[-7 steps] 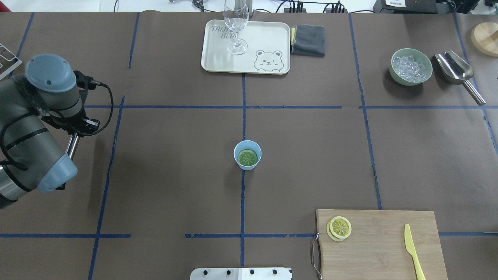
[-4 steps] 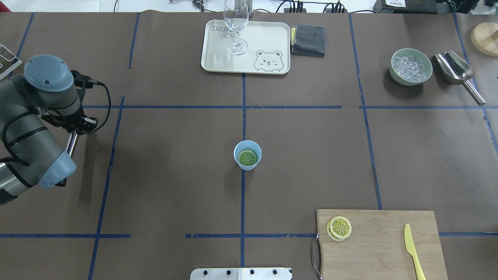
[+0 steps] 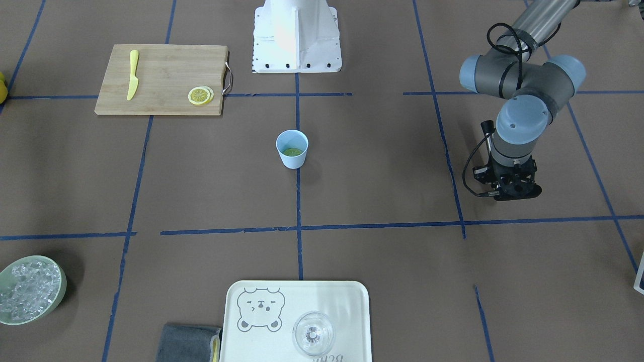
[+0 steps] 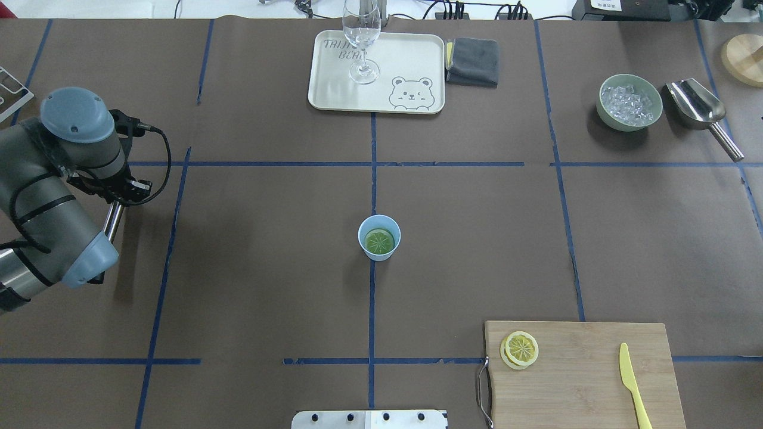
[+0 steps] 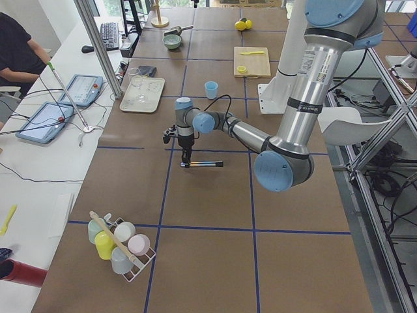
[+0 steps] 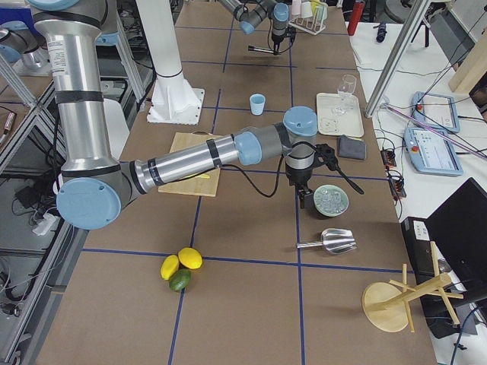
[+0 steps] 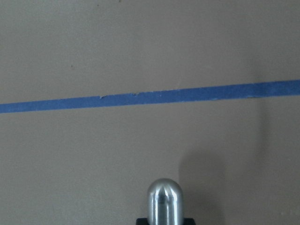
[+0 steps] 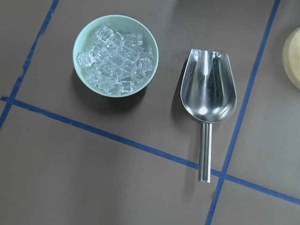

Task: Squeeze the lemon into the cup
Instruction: 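Lower the muddler and lay it down on the table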

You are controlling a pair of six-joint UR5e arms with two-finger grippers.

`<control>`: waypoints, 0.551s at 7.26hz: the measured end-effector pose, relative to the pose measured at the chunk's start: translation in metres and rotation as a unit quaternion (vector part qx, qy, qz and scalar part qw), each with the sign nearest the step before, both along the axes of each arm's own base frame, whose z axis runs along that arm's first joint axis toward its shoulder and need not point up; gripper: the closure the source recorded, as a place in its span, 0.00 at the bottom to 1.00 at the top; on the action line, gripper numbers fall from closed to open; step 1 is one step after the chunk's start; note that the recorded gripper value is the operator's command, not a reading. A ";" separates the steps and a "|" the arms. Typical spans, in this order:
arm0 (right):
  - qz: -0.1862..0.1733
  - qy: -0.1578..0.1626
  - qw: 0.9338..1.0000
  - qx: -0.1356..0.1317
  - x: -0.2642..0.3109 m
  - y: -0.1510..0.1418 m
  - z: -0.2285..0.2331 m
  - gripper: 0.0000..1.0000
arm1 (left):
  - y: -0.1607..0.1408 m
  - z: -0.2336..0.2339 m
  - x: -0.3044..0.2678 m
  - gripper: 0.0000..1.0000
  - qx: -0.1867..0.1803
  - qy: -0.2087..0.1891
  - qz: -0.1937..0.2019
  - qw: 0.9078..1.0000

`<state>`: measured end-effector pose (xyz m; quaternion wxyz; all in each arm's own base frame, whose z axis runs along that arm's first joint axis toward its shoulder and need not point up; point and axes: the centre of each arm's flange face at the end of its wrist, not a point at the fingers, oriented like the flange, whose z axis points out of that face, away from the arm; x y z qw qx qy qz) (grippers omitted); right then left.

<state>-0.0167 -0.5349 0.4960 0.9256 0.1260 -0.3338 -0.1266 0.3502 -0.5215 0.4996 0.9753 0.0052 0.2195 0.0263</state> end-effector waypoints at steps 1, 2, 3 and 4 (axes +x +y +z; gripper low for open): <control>0.000 0.000 1.000 0.000 0.000 0.000 0.000 0.00 | -0.001 0.004 0.001 0.14 0.000 -0.001 0.001 1.000; 0.000 0.000 1.000 0.001 0.000 0.000 -0.001 0.00 | -0.003 0.006 -0.001 0.00 0.001 0.000 0.000 1.000; 0.000 0.000 1.000 0.001 0.000 0.000 -0.001 0.00 | -0.007 0.005 -0.006 0.00 0.002 0.002 -0.006 1.000; 0.000 0.000 1.000 0.002 0.000 0.000 -0.002 0.00 | -0.011 0.004 -0.013 0.00 0.003 0.004 -0.015 1.000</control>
